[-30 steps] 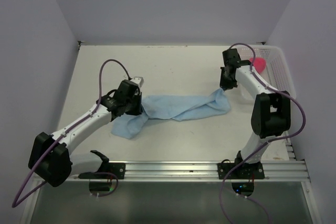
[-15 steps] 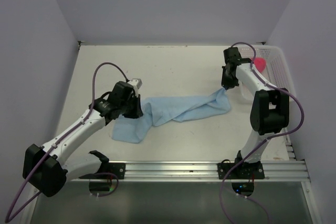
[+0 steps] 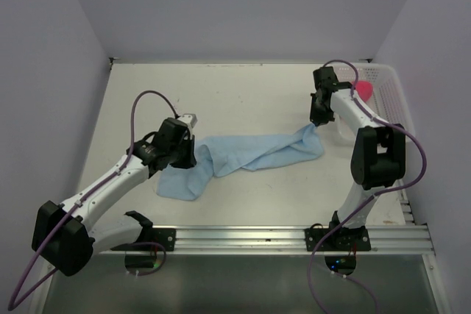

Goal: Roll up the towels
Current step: Flatten the towel

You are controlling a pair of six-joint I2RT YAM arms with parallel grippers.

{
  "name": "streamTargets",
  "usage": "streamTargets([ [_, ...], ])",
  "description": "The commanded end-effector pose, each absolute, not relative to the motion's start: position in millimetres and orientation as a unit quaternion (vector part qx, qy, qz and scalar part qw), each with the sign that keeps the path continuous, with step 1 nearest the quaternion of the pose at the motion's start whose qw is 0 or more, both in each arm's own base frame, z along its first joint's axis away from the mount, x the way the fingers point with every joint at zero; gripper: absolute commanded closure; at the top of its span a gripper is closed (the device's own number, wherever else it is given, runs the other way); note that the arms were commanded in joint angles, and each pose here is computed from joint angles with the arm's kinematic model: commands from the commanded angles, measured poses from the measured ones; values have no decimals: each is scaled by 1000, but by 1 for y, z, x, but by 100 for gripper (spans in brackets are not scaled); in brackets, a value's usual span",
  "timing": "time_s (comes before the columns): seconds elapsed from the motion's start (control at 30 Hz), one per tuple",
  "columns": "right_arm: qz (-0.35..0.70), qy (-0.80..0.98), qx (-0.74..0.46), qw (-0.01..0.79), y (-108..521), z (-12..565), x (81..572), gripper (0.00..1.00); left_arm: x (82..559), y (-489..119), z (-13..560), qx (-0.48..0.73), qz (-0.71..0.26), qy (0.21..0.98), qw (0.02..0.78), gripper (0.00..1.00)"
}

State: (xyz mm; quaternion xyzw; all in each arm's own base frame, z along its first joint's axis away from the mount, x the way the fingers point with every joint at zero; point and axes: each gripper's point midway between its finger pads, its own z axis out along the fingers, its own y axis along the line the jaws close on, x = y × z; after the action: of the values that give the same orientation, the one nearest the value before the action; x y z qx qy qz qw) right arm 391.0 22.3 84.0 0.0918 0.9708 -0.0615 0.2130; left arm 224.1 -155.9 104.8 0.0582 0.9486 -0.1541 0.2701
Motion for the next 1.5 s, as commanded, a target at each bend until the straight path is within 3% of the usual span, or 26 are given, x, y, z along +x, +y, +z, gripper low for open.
streamTargets([
  [0.0, -42, 964, 82, 249, 25, 115, 393, 100, 257, -156, 140, 21, -151, 924, 349, 100],
  [0.33, -76, 943, 82, 314, 10, 179, 402, 100, 352, -75, 241, -101, -49, 862, 494, 100],
  [0.5, -72, 917, 83, 383, 8, 221, 411, 100, 374, -20, 292, -157, 6, 828, 539, 100],
  [0.73, -70, 875, 52, 476, 5, 292, 412, 100, 387, 11, 344, -198, 19, 793, 576, 100],
  [1.03, -72, 823, 47, 562, -2, 393, 386, 100, 381, 49, 384, -241, 30, 764, 598, 100],
  [1.47, -43, 793, 53, 605, -4, 430, 305, 100, 307, 64, 388, -276, 28, 720, 636, 100],
])
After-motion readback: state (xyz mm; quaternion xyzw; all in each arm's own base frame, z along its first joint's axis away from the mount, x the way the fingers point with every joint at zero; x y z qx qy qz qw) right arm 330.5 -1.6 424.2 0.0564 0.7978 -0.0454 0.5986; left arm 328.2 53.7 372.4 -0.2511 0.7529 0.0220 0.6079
